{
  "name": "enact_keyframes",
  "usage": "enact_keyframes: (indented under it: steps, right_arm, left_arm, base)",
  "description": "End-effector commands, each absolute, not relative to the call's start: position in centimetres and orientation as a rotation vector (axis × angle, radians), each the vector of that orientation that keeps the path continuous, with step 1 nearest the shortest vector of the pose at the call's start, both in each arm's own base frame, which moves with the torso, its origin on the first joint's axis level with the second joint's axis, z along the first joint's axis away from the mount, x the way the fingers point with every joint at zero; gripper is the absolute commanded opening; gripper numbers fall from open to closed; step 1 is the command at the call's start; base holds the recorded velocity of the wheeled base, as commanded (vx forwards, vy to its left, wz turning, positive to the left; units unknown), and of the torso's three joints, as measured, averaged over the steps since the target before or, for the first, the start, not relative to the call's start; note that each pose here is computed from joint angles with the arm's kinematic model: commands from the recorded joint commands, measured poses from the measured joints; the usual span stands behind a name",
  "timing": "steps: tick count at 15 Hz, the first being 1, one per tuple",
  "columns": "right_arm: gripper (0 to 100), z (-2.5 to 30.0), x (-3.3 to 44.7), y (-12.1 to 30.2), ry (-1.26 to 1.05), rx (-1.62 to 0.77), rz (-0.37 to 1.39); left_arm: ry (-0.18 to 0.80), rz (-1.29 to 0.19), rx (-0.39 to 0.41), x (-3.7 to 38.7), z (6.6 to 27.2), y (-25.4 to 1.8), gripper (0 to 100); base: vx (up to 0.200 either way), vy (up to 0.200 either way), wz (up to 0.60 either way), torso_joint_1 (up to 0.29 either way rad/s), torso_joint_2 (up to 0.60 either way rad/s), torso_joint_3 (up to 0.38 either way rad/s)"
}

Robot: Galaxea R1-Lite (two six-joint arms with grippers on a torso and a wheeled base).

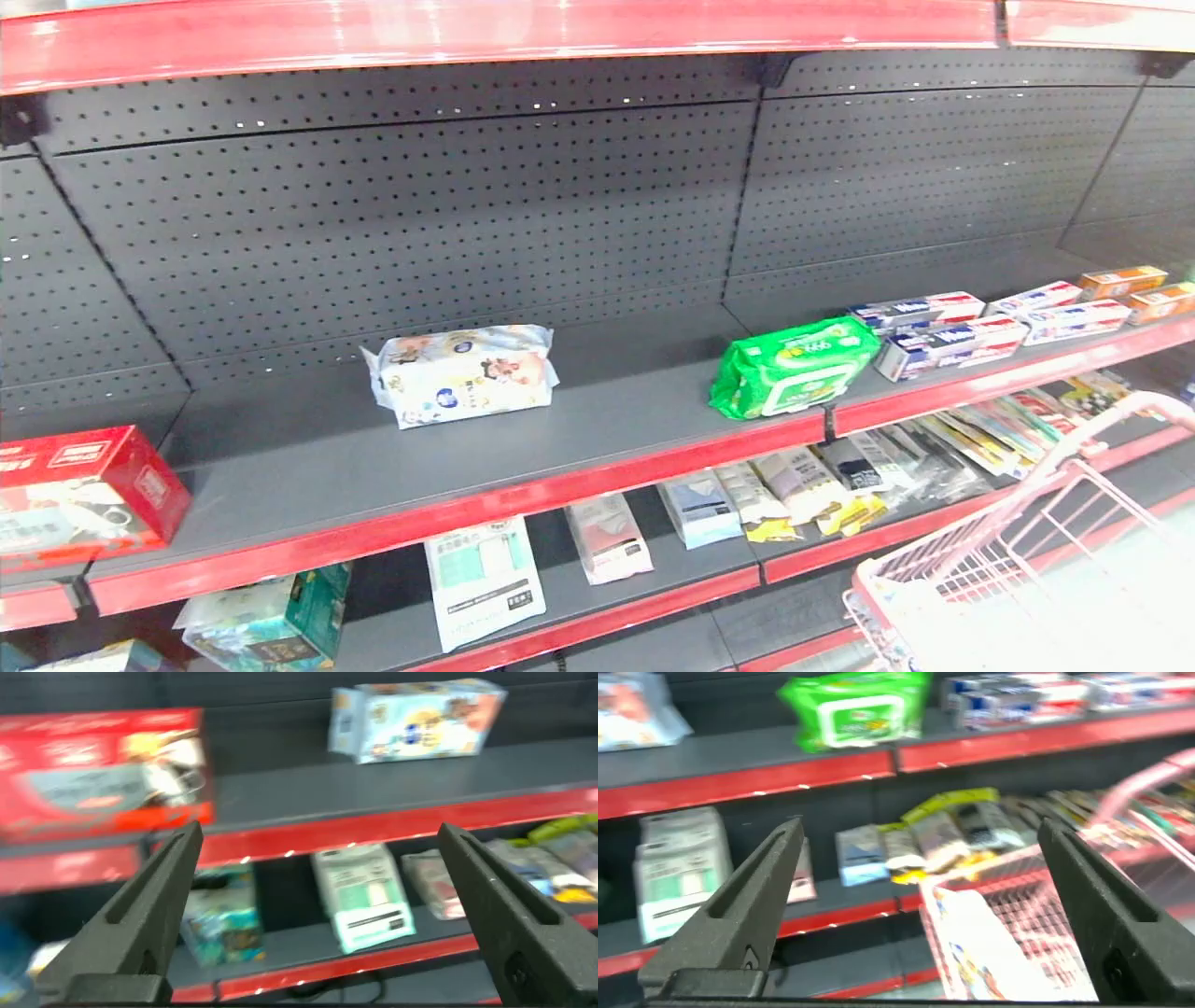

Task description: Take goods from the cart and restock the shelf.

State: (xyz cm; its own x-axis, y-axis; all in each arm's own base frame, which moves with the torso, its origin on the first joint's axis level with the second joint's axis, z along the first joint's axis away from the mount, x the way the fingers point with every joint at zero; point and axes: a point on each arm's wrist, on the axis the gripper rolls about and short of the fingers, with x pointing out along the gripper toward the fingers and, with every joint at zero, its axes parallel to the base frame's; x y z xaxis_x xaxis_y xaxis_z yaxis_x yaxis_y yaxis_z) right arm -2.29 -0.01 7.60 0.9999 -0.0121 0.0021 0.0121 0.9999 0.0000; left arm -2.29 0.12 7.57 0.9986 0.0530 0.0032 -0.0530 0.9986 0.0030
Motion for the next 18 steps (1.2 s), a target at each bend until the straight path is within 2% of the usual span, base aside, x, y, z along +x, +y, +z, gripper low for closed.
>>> enact_keyframes:
  steps: [1,8,16,18]
  right_arm:
    - [100,7.61,-2.29,-0.01,-0.003,0.000,-0.012]
    - [100,7.61,-2.29,-0.02,-0.003,-0.002,-0.014]
    - [100,7.61,-2.29,-0.02,-0.003,-0.002,-0.014]
    - [100,7.61,-2.29,-0.02,-0.003,-0.003,-0.014]
  left_arm:
    - [-0.003,0.054,0.003,-2.28,7.58,0.12,100]
    - [-0.003,0.054,0.003,-2.28,7.58,0.12,100]
    - [-0.003,0.054,0.003,-2.28,7.58,0.12,100]
    - [-0.003,0.054,0.003,-2.28,7.58,0.12,100]
  base:
    - [0.000,0.000,-0.60,0.002,-0.01,0.002]
    - [0.000,0.000,-0.60,0.004,0.00,0.005]
    - [0.000,0.000,0.00,0.000,0.00,0.000]
    - [0.000,0.000,-0.60,0.002,0.00,0.000]
